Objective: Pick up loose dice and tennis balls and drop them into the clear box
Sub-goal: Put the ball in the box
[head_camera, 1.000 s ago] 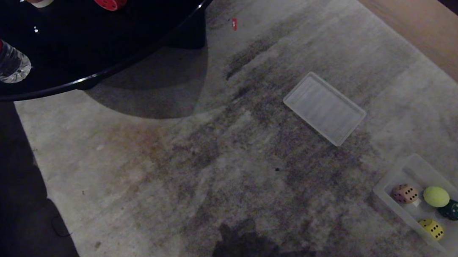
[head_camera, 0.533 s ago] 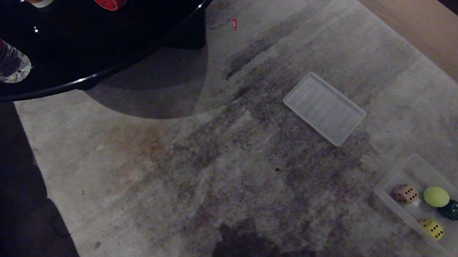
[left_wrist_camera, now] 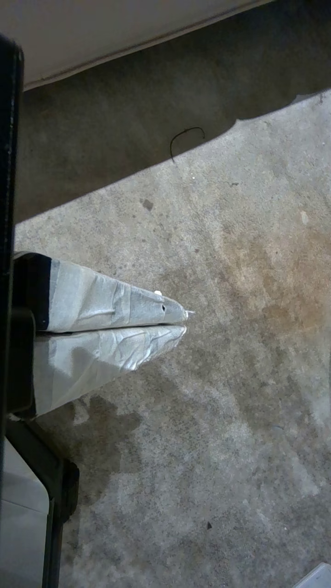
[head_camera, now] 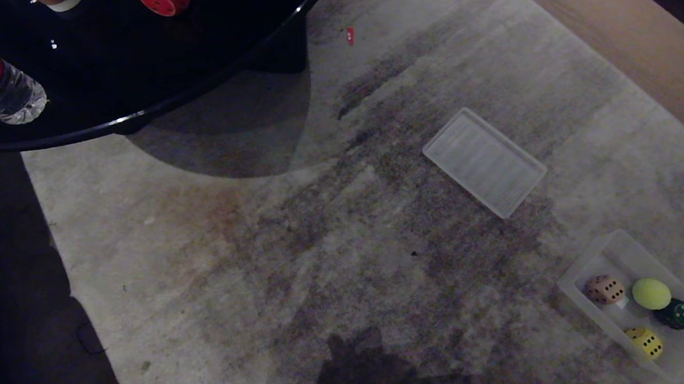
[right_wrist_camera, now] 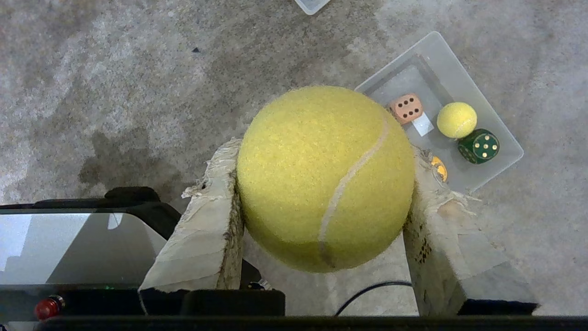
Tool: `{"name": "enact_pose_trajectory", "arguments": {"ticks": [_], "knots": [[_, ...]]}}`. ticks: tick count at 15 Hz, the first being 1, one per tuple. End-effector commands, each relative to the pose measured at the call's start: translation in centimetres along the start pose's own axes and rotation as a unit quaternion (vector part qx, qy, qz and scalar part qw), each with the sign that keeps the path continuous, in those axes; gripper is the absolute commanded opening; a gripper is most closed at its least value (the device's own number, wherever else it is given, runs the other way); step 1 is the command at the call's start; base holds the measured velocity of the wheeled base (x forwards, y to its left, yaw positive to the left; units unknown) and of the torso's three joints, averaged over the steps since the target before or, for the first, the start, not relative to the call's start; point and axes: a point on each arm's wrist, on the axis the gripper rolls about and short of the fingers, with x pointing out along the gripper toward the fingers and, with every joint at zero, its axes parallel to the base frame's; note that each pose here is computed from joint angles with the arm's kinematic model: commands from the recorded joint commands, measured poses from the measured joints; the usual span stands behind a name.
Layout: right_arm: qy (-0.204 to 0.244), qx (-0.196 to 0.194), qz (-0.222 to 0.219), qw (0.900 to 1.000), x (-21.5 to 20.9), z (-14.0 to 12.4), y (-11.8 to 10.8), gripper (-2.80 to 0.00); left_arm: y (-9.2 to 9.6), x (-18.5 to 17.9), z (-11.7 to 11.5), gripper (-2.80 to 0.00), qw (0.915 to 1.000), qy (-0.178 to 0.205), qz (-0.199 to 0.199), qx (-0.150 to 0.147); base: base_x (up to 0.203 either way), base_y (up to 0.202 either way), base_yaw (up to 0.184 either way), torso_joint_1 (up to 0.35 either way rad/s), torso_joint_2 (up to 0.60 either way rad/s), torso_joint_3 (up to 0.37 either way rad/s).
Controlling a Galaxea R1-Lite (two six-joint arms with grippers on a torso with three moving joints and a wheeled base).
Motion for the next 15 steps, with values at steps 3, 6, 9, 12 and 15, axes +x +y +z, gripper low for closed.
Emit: {"name": "enact_pose_trajectory", "arguments": {"ticks": [3,6,9,12,15], "knots": [[0.004,0.000,-0.001,1.000,0.03,-0.04,0.00,-2.80,-0.01,0.02,-0.04,-2.80,1.0000,0.001,-0.002,0.004,0.000,0.000,0.000,0.000,0.00,0.000],[0.004,0.000,-0.002,1.000,0.03,-0.04,-0.01,-2.80,0.00,0.02,-0.06,-2.80,1.0000,0.002,-0.001,0.004,0.000,0.000,0.000,0.000,0.00,0.000],[0.004,0.000,-0.001,1.000,0.03,-0.04,-0.01,-2.80,-0.01,0.02,-0.06,-2.80,1.0000,0.002,-0.002,0.005,0.000,0.000,0.000,0.000,0.00,0.000],[0.004,0.001,-0.002,1.000,0.03,-0.04,-0.01,-2.80,0.00,0.02,-0.06,-2.80,1.0000,0.002,-0.001,0.003,0.000,0.000,0.000,0.000,0.00,0.000],[0.004,0.002,-0.002,1.000,0.03,-0.04,-0.01,-2.80,-0.01,0.02,-0.06,-2.80,1.0000,0.002,-0.002,0.005,0.000,0.000,0.000,0.000,0.00,0.000]]}}
